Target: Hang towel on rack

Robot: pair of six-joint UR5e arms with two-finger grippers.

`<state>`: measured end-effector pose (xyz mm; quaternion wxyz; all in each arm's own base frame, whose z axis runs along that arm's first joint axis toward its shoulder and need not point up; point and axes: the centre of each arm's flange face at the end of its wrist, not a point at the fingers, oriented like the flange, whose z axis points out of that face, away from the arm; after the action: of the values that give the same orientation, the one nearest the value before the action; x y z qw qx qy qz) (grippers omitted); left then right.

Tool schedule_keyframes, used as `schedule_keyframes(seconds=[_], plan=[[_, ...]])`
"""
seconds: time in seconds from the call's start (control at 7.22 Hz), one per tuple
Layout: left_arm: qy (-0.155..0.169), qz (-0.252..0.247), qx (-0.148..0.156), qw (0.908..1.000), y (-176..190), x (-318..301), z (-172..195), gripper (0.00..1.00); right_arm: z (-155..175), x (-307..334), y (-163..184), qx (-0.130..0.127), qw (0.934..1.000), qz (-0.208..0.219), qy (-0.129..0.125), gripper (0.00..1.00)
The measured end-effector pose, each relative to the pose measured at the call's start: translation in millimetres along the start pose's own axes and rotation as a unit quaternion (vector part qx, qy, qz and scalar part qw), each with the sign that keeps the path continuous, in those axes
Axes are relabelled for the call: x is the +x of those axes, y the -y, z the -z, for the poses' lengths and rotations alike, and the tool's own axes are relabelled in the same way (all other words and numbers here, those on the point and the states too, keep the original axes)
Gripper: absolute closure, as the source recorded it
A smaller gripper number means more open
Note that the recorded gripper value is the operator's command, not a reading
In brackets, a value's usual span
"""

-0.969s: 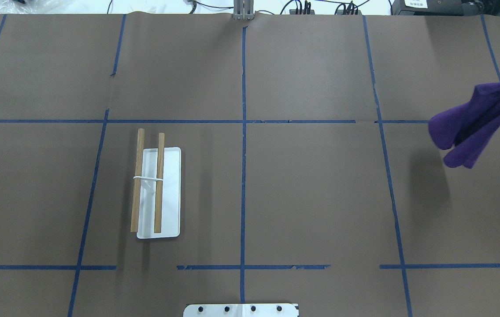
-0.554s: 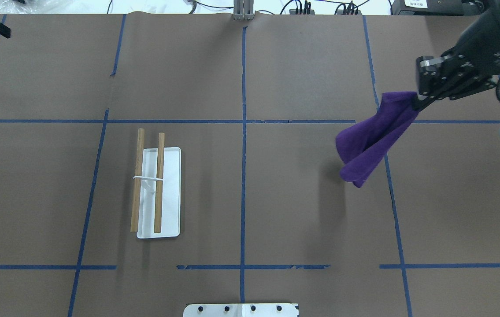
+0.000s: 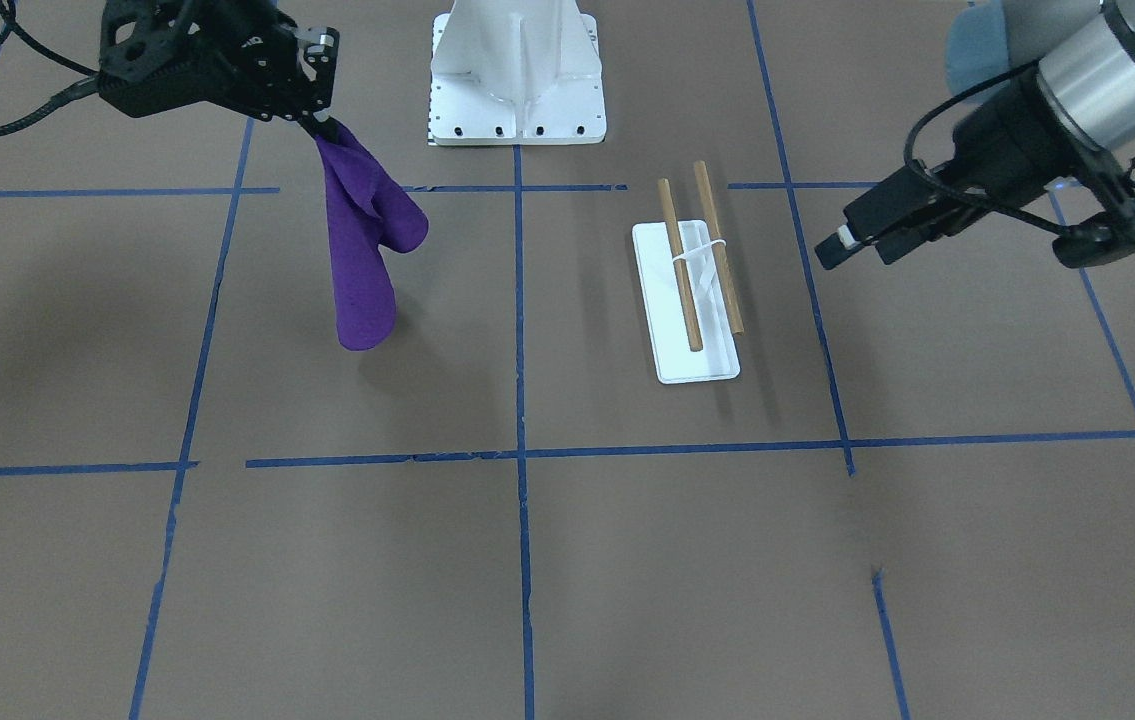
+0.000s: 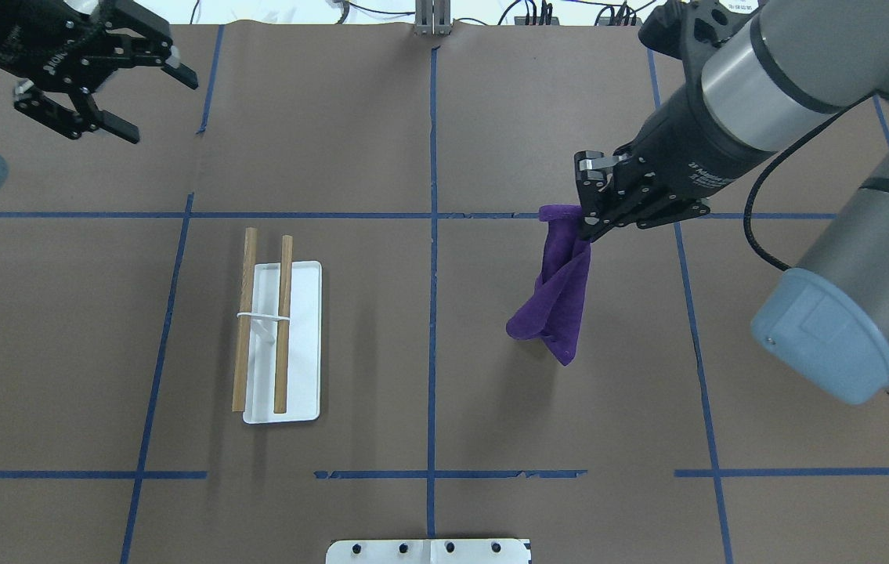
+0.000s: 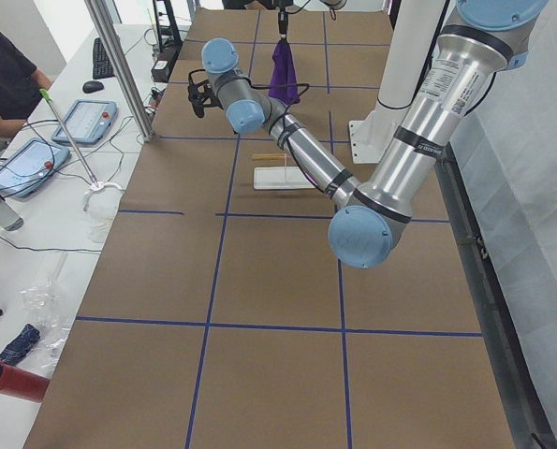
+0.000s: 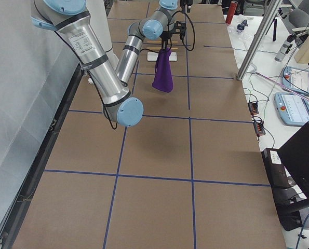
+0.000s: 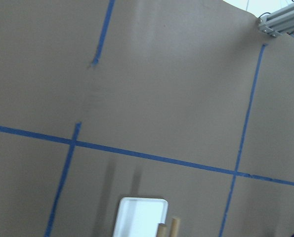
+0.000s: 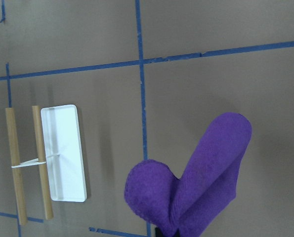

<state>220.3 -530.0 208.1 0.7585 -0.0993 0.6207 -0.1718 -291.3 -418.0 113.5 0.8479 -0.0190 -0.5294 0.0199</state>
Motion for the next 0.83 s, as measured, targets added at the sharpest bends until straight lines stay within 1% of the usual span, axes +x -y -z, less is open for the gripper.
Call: schedule_keyframes(seconds=[0.14,0.28,0.42,0.55,0.69,0.83], plan=[[-0.017,0.039,-0.025,0.9988,-25,17,-20,0.0,-7,-18,-3,0.002,0.9999,-0.002,0.011,1.0],[-0.026,0.079,-0.046,0.9954,-48,37,-35,0.01,-12,-32,-7,0.003,0.9997,-0.002,0.022,1.0],[-0.032,0.119,-0.059,0.9906,-67,56,-48,0.01,-17,-42,-11,0.005,0.9995,0.0,0.03,1.0],[-0.037,0.145,-0.065,0.9866,-84,73,-62,0.02,-22,-50,-15,0.009,0.9994,0.004,0.034,1.0],[-0.041,0.156,-0.067,0.9847,-98,85,-77,0.06,-24,-56,-18,0.01,0.9993,0.007,0.036,1.0],[-0.044,0.163,-0.067,0.9833,-108,97,-92,0.06,-24,-59,-21,0.01,0.9992,0.01,0.038,1.0]])
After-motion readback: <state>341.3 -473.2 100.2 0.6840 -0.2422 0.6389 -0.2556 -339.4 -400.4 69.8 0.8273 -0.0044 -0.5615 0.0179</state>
